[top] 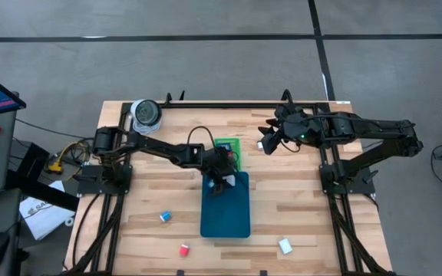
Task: Pick & Place Office items
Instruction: Put the top white charger adapter into the blue bin, then put the blue charger adapter into the blue bin
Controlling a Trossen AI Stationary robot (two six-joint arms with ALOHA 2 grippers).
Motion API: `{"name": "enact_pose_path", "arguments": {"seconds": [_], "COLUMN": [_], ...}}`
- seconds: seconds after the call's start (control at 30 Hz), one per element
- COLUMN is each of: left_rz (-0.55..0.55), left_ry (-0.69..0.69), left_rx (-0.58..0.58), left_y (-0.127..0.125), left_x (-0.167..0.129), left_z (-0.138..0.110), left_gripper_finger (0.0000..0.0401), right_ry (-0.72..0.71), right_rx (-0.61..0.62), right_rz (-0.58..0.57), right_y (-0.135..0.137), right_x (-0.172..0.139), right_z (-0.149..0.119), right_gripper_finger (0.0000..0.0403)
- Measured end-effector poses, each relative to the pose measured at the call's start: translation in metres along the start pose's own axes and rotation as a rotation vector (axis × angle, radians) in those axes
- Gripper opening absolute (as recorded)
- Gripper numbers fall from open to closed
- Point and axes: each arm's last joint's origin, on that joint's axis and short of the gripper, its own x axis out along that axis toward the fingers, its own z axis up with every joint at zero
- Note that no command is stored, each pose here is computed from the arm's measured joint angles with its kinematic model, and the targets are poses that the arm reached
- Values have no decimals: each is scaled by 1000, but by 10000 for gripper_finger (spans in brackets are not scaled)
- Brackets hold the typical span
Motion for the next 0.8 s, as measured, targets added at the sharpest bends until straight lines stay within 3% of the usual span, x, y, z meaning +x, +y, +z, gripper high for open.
{"name": "enact_pose_path", "arguments": {"seconds": [0.47,0.63,0.8], "left_rz": [0,2,-1], "left_ry": [-5,-43,-89], "left_rx": [0,4,8], "left_y": [0,0,-1], "left_x": [0,0,-5], "left_z": [1,4,10], "left_gripper_finger": [170,244,245], "right_ry": [-1,-1,-1], "right_rx": [0,0,1], "right_rz": [0,0,0], "right_y": [0,0,0], "right_x": [0,0,0], "right_z": [0,0,0], "right_gripper_finger": [182,182,182]}}
